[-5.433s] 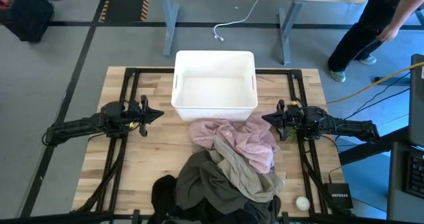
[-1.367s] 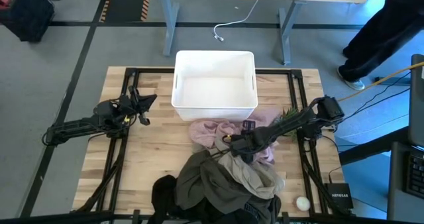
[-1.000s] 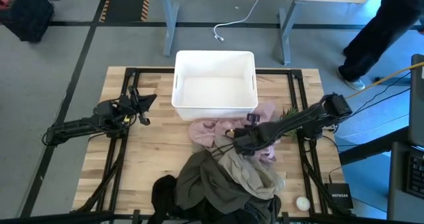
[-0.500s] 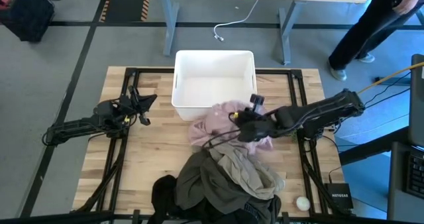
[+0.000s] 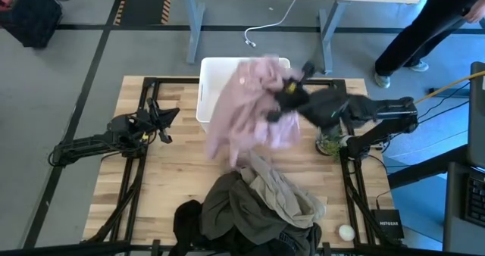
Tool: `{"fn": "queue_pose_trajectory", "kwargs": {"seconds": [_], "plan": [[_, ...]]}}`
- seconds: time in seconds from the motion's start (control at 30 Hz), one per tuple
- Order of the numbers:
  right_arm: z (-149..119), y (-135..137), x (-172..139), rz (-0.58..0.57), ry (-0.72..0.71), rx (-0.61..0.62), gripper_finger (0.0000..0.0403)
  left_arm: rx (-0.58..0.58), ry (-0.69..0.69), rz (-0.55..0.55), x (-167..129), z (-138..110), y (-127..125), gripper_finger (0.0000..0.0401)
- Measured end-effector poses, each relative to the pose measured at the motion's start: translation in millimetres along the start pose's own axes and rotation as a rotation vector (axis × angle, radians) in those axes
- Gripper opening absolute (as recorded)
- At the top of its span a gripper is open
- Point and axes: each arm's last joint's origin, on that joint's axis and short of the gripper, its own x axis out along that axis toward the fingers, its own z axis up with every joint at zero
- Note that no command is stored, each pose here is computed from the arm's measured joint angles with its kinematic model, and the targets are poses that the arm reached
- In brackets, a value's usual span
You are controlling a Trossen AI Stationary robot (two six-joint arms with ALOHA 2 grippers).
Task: Sort clothes
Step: Put the pink shirt in the white container
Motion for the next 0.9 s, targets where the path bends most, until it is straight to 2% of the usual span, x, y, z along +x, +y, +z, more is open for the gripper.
{"fn": "queue_pose_trajectory", "kwargs": {"seconds": [0.13, 0.23, 0.37, 0.63, 0.77, 0.9], "plan": [[8.9, -35.2, 23.3, -0.131, -0.117, 0.062, 0.0023, 0.004, -0.001, 0.0, 0.0, 0.1, 0.0, 0.0001], [2.7, -56.8, 41.9, -0.179, -0.154, 0.112, 0.0021, 0.004, -0.002, 0.0, 0.0, 0.2, 0.0, 0.0001], [-20.9, -65.2, 72.8, -0.197, -0.048, 0.144, 0.0023, 0.008, -0.002, 0.0, 0.0, 0.2, 0.0, 0.0001], [-86.1, -33.0, 138.5, -0.044, 0.291, 0.178, 0.0024, 0.021, -0.001, 0.0, 0.0, 0.1, 0.0, 0.0001], [-110.2, -8.5, 164.3, -0.016, 0.403, 0.17, 0.0025, 0.021, -0.002, 0.0, 0.0, 0.2, 0.0, 0.0001], [-124.5, 11.5, 181.6, 0.019, 0.444, 0.23, 0.0031, 0.019, -0.001, 0.0, -0.1, 0.1, 0.0, 0.0001]]}}
